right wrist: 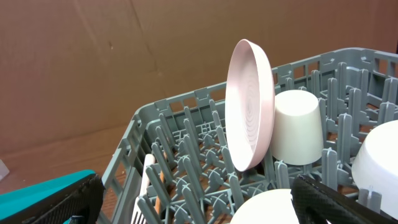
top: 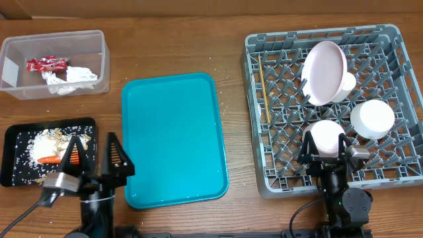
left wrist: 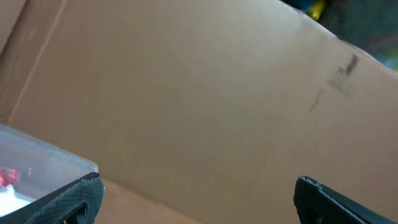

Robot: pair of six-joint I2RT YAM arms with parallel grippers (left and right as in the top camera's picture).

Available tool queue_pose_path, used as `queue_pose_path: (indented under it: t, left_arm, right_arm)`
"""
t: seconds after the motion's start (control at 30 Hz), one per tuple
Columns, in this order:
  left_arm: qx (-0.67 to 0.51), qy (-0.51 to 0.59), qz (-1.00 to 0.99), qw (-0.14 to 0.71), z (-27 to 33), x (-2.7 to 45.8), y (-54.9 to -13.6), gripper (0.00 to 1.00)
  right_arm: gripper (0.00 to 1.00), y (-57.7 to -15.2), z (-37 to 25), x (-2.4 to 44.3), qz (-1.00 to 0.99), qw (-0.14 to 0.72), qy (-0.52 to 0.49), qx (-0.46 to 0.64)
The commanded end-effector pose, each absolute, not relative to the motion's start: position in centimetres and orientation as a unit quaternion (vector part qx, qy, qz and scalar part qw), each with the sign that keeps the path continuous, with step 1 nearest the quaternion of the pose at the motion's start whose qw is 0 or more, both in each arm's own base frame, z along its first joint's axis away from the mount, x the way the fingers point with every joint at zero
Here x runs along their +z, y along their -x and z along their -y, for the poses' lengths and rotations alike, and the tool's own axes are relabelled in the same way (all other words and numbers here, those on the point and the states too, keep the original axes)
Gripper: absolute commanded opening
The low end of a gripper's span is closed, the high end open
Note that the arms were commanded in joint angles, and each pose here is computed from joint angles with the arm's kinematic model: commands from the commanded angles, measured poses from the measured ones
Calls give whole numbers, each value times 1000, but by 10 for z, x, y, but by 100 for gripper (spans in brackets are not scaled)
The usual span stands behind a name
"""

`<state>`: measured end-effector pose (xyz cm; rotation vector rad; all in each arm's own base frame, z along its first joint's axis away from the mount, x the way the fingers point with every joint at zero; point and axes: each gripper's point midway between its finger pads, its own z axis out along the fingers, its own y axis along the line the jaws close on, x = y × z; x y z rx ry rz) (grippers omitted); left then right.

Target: Sort waste into correct bins and load items into the dishwasher rack

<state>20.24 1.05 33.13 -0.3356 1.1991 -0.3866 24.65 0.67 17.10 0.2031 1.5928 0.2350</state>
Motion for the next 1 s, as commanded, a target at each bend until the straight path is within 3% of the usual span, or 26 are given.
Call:
queue_pose_path:
  t: [0.0, 0.3, 0.47, 0.8, 0.97]
  left_arm:
    - [-118, 69, -573, 808, 2, 317, -209, 100]
    - [-95, 83, -576, 807, -8, 253, -234, 100]
    - [-53, 105, -581, 805, -22, 249, -234, 100]
    - [20, -25, -665, 746, -2, 203, -245, 100]
    - [30, -28, -713, 700, -4, 170, -247, 99]
  right_arm:
    - [100, -246, -9, 170, -710, 691, -84, 106]
    - [100, -246, -9, 170, -710, 691, -85, 106]
    - [100, -246, -9, 170, -710, 691, -84, 106]
    - [100, -246, -9, 170, -710, 691, -84, 106]
    - [100, -246, -9, 170, -710, 691, -84, 106]
